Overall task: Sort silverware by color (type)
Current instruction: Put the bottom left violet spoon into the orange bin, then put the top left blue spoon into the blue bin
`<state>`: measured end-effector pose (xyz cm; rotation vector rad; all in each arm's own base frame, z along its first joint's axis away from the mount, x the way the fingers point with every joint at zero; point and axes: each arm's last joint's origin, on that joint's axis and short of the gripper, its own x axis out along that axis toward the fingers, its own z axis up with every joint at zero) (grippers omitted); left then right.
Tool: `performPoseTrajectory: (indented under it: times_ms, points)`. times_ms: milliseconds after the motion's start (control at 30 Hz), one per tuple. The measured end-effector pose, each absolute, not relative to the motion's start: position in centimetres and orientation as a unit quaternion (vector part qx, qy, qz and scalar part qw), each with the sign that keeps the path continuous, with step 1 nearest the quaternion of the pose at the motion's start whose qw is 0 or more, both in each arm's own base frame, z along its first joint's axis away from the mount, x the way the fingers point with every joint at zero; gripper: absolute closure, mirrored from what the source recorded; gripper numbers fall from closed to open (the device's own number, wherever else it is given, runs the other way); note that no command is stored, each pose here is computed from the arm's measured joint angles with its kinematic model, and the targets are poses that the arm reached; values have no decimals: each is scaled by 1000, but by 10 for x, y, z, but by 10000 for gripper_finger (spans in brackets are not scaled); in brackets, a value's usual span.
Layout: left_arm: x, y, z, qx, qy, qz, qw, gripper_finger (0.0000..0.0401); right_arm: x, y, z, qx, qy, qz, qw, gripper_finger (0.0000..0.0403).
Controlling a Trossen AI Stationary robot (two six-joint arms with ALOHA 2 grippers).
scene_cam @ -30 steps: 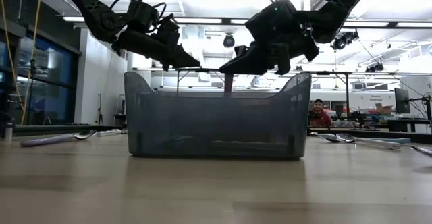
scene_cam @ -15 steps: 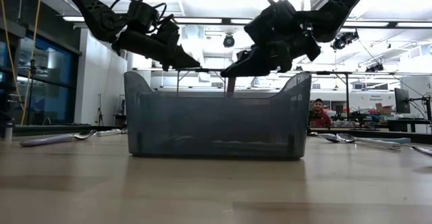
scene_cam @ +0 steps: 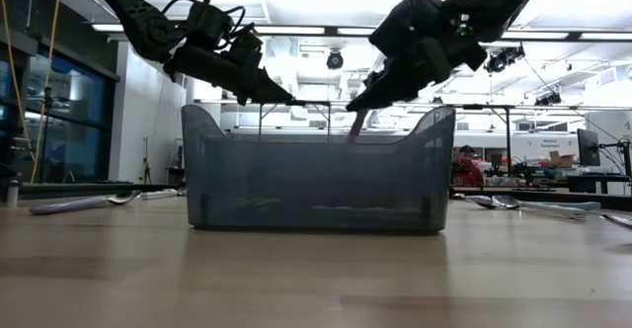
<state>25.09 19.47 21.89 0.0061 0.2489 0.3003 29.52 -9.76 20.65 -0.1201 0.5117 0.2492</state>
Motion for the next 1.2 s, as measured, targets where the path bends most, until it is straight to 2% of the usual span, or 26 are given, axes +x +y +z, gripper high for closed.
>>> performPoseTrajectory:
  times_ms: [333,500,667,767,933,1033,1200]
  points:
    - [251,195,219,3,124,151,981,401,285,-100,204,-8,316,59,947,287]
    - [251,195,218,0,129,151,980,401,283,-101,208,-21,312,58,948,322]
    - [247,198,214,-36,145,159,976,401,271,-110,218,-37,313,35,948,379]
    - [242,201,210,-59,175,166,969,401,257,-118,226,-44,325,-1,945,398]
    - [234,207,204,-91,226,197,950,400,238,-132,241,-42,317,-43,947,394]
    - [229,209,199,-98,286,245,921,394,231,-139,244,-53,314,-55,946,401]
    - [218,204,191,-90,423,264,862,372,225,-148,244,-66,316,-68,944,401]
